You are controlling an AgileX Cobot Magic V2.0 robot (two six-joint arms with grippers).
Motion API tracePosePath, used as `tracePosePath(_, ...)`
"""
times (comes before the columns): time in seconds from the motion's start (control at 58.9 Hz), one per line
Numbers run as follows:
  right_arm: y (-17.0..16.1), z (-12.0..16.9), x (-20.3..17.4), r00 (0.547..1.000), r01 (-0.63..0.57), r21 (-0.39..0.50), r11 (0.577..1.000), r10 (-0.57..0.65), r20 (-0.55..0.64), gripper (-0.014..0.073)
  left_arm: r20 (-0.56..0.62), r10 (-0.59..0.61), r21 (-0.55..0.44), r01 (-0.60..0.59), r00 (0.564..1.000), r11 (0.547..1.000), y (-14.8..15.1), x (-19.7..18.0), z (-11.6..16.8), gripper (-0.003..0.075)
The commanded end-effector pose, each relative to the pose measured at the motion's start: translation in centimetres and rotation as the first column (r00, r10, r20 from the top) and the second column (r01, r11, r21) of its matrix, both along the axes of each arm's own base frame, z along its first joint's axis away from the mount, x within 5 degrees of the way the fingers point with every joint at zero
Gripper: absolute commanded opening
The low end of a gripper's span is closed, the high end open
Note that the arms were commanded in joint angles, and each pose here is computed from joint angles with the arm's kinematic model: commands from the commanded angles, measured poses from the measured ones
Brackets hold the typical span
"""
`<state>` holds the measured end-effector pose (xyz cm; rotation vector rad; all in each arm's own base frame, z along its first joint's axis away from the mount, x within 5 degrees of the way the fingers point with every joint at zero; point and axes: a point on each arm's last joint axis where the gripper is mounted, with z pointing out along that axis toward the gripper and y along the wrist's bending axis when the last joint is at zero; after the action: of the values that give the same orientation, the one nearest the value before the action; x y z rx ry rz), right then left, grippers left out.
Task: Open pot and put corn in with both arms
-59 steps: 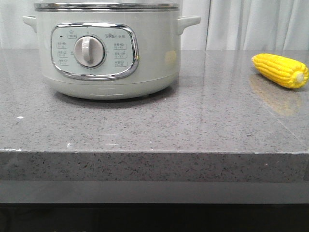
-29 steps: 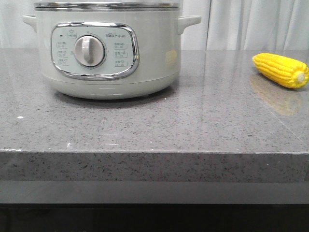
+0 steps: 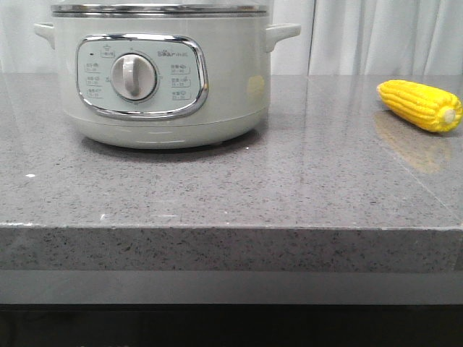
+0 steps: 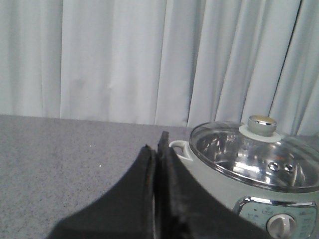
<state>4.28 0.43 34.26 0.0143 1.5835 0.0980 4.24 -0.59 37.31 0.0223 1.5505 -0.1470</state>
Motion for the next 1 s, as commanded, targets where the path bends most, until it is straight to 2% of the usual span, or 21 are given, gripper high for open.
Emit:
tracePosePath(0.0, 0.0, 2.3, 0.9, 1.0, 0.005, 0.0, 1.0, -0.005, 0.009, -0.012, 0.013, -0.001, -0.003, 0.001, 1.0, 1.0, -0.1, 0.9, 2.4, -0.002)
tracePosePath(0.255, 0.0, 1.7, 3.3, 0.992, 0.0, -0.003, 1.0, -0.001, -0.128, -0.012, -0.046, -0.001, 0.001, 0.001, 0.999, 1.0, -0.2, 2.8, 2.3, -0.002)
tracePosePath(0.73, 0.0, 1.5, 4.0, 0.987, 0.0, -0.003, 1.0, -0.001, -0.158, -0.0109, -0.083, -0.001, 0.004, 0.001, 0.997, 1.0, -0.3, 3.6, 1.9, -0.0013)
tracePosePath(0.781, 0.0, 1.5, 4.0, 0.987, 0.0, -0.003, 1.0, -0.001, -0.158, -0.0073, -0.085, -0.001, 0.005, 0.001, 0.996, 1.0, -0.3, 3.6, 1.9, 0.0019)
tracePosePath(0.866, 0.0, 1.5, 4.0, 0.987, 0.0, -0.003, 1.0, -0.001, -0.159, 0.0041, -0.085, 0.0, 0.006, 0.001, 0.996, 1.0, -0.3, 3.6, 1.9, 0.0136)
tracePosePath(0.984, 0.0, 1.5, 4.0, 0.987, 0.0, -0.003, 1.0, -0.001, -0.16, 0.0284, -0.085, 0.001, 0.008, 0.0, 0.996, 1.0, -0.3, 3.6, 1.9, 0.0388)
